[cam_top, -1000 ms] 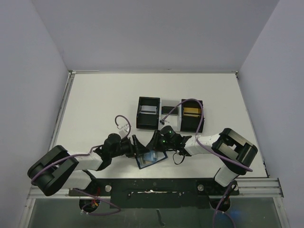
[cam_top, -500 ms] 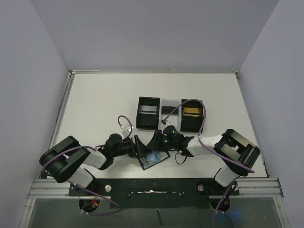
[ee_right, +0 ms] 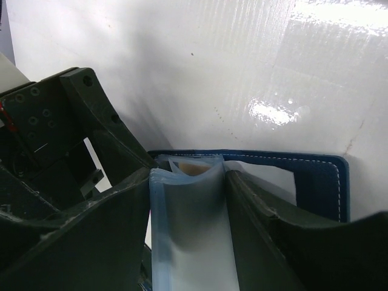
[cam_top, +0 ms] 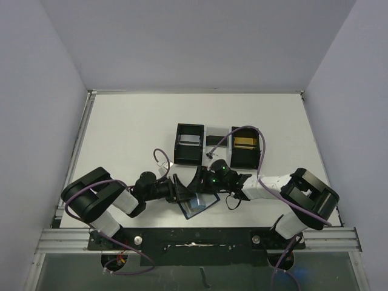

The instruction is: Take the credit cards out of the card holder

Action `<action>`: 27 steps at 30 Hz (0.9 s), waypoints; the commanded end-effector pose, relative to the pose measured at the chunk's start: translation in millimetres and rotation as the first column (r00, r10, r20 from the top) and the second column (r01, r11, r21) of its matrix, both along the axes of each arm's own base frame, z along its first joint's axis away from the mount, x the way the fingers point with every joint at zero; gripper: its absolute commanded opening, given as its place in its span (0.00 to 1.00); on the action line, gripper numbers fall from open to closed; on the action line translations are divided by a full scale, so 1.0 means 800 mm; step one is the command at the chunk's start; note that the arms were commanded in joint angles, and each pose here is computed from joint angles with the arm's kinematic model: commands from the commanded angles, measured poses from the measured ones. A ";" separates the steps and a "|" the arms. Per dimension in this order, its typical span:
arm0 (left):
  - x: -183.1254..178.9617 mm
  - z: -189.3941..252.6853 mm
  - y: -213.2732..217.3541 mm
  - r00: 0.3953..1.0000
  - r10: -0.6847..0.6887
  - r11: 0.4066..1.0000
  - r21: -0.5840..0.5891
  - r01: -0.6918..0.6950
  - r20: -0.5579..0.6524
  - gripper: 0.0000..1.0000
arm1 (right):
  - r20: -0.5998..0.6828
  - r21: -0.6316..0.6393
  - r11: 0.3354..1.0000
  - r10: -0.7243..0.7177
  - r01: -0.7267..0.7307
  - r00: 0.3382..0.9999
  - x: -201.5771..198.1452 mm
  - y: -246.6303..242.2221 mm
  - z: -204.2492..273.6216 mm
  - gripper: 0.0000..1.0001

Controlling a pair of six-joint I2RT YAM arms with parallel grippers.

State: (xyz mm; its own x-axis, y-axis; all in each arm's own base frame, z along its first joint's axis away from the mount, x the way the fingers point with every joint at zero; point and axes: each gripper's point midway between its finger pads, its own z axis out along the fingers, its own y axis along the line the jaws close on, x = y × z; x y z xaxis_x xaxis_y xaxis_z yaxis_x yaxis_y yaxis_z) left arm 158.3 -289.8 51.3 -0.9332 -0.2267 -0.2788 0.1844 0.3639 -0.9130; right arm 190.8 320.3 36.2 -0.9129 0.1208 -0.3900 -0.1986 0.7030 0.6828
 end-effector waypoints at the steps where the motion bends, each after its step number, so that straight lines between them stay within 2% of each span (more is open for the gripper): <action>1: 0.015 0.033 -0.018 0.995 -0.017 0.998 -0.054 0.022 0.095 0.54 | 0.052 0.036 0.999 0.038 -0.040 0.998 0.000 0.006 0.031 0.52; 13: 0.022 0.042 -0.049 0.987 -0.081 0.996 -0.018 0.084 0.140 0.54 | 0.092 -0.039 0.998 -0.035 0.039 0.995 0.011 -0.034 0.049 0.57; 17: 0.025 0.048 -0.062 0.984 -0.094 0.994 -0.038 0.101 0.152 0.53 | 0.092 -0.116 0.985 -0.120 0.130 0.989 0.017 -0.062 0.043 0.57; 27: 0.017 0.045 -0.100 0.975 -0.167 0.983 -0.048 0.176 0.148 0.51 | 0.097 -0.243 0.938 -0.231 0.248 0.968 0.019 -0.114 0.031 0.47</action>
